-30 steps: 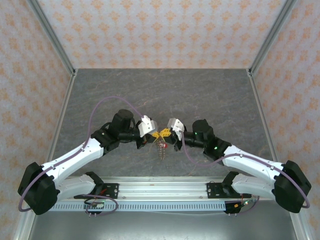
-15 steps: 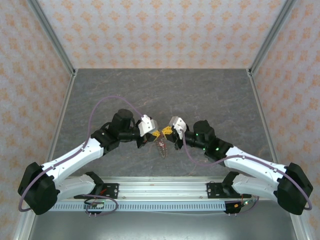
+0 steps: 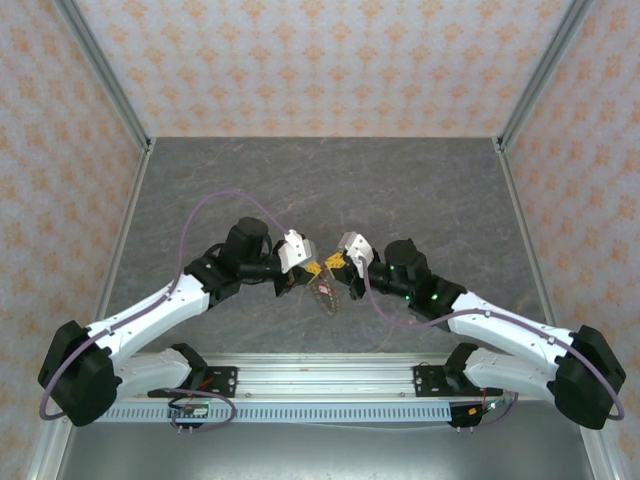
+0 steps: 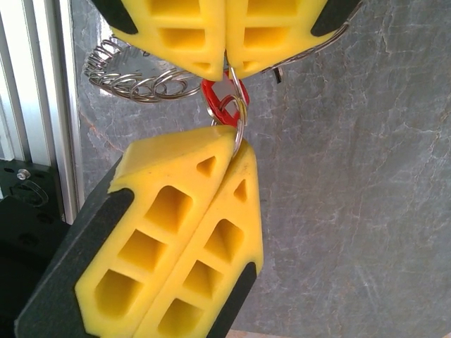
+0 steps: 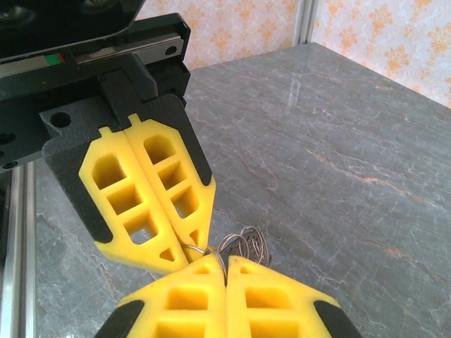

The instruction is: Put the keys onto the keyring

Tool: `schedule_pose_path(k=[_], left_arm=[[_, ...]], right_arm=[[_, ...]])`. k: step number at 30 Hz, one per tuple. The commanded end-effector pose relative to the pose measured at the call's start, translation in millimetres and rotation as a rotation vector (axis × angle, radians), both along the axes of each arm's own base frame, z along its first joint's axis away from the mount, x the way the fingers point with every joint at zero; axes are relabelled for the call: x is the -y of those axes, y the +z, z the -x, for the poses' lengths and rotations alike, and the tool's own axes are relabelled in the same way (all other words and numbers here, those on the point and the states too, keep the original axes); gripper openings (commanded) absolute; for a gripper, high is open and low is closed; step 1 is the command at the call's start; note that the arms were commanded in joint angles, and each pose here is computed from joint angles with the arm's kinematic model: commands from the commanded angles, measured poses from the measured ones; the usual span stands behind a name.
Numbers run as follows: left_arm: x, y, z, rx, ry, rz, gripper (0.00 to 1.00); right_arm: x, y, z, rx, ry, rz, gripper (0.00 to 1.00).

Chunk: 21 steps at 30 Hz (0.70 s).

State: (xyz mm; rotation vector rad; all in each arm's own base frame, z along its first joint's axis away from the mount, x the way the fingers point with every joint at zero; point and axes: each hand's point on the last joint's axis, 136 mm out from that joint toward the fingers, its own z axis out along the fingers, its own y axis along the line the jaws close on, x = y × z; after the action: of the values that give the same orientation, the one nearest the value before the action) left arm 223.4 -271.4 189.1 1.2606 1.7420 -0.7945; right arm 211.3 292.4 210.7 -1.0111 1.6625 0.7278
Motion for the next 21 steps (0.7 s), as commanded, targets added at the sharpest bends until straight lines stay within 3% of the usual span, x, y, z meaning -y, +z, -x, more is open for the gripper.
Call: schedule_pose_path(k=[1,14,21], left_arm=[[14.3,30.8,12.1,0.041,-0.113,0.079,0.00],[14.6,30.9,15.2,0.039,-0.129,0.081,0.00],[16.6,31.2,12.9,0.037,-0.126,0.091,0.00]], right_arm=[[6.6,3.6,-19.7,-0.005,-0.107,0.022,0.00],[12.5,-3.6,-30.2,-0.035,-0.172,0.089,0.00],[6.1,-8.1,-21.9,-0.060,-0.113,0.094,0.00]])
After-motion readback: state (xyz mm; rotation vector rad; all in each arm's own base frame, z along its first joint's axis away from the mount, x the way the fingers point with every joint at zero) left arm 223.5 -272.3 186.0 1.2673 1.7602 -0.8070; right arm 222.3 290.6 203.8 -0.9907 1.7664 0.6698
